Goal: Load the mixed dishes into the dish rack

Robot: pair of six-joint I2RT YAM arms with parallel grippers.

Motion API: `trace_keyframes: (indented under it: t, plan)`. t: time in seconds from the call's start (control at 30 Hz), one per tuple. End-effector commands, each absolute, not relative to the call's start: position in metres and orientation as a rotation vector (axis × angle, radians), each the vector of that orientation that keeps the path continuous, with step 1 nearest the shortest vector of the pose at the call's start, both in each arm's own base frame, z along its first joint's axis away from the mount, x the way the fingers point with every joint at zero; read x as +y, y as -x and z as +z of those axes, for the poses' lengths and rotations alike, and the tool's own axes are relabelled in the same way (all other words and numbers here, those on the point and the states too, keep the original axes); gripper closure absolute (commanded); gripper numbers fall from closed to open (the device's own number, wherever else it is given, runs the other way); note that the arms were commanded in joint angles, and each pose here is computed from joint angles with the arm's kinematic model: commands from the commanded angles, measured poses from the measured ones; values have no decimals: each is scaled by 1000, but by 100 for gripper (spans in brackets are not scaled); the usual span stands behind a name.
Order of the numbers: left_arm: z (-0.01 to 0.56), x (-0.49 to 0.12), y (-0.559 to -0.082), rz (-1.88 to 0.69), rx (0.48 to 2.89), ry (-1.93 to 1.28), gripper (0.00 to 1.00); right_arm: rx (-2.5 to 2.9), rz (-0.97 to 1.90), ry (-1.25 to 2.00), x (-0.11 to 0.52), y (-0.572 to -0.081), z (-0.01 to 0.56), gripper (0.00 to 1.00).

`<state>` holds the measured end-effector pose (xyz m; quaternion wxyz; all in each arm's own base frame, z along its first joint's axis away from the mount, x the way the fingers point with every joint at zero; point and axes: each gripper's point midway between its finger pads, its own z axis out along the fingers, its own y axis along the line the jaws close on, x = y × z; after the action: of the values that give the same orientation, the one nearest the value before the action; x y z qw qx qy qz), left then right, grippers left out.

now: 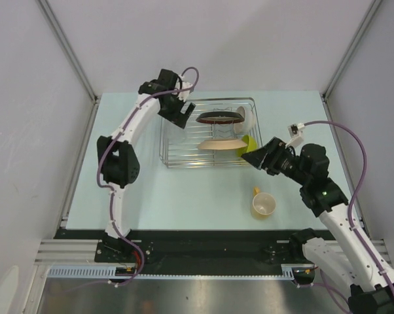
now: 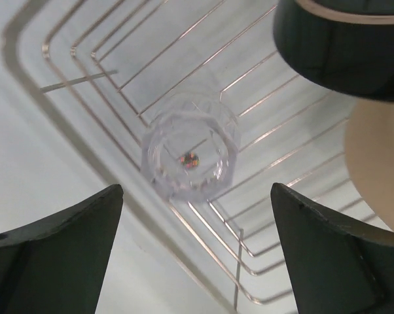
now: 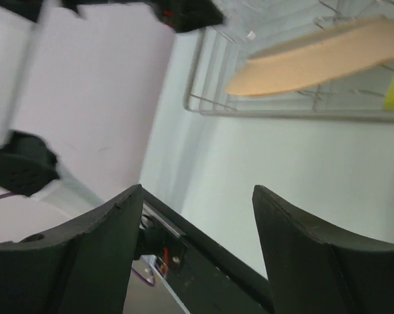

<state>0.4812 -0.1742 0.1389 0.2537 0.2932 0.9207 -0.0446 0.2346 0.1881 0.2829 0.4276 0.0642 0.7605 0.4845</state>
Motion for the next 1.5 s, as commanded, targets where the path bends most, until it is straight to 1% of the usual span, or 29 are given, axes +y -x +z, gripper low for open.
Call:
trace_keyframes:
  t: [0.0,0.03,0.07,0.1,0.13,0.17,0.2,0.23,0.27,0.3,0.33,0.43,0.5,0.67,0.83,0.93,1.1,1.33,1.47]
  plan:
    - [244,-170,-456,-164,2295,-758,0,2104,1046,-73,192,-212,266,29]
    - [250,-167,-451,-167,2286,-754,0,2184,939,-111,186,-211,260,29]
    - [274,-163,-440,-179,2239,-745,0,2231,871,-85,188,-204,255,28]
    - [274,-163,-432,-203,2243,-752,0,2285,829,21,202,-183,250,28]
    - [282,-160,-425,-228,2233,-740,0,2333,627,6,187,-179,238,26]
    - [298,-156,-414,-243,2203,-727,0,2385,517,39,188,-174,225,26]
    - [297,-157,-402,-301,2212,-735,0,2431,471,102,199,-153,215,26]
    - [299,-152,-396,-322,2218,-709,0,2446,299,101,182,-150,207,27]
    - [301,-149,-390,-336,2217,-701,0,2478,200,122,183,-146,195,29]
    - [303,-146,-375,-355,2209,-702,0,2487,167,178,189,-131,189,30]
    - [301,-143,-370,-350,2211,-699,0,2485,113,134,184,-128,186,31]
    - [298,-132,-348,-342,2202,-695,0,2475,14,98,181,-121,178,29]
    - [291,-126,-338,-346,2218,-680,0,2453,-31,76,171,-123,179,28]
    - [277,-116,-325,-368,2256,-655,0,2402,-29,5,161,-131,187,27]
    - [273,-115,-320,-387,2263,-641,0,2407,-48,-8,157,-134,176,28]
    - [278,-117,-320,-400,2249,-633,0,2421,-46,-15,156,-134,159,30]
    - [279,-117,-317,-407,2246,-629,0,2416,-2,-63,156,-139,140,36]
    - [275,-116,-314,-420,2248,-618,0,2424,13,-67,150,-155,122,41]
    - [273,-116,-314,-426,2254,-613,0,2442,44,-48,158,-162,108,43]
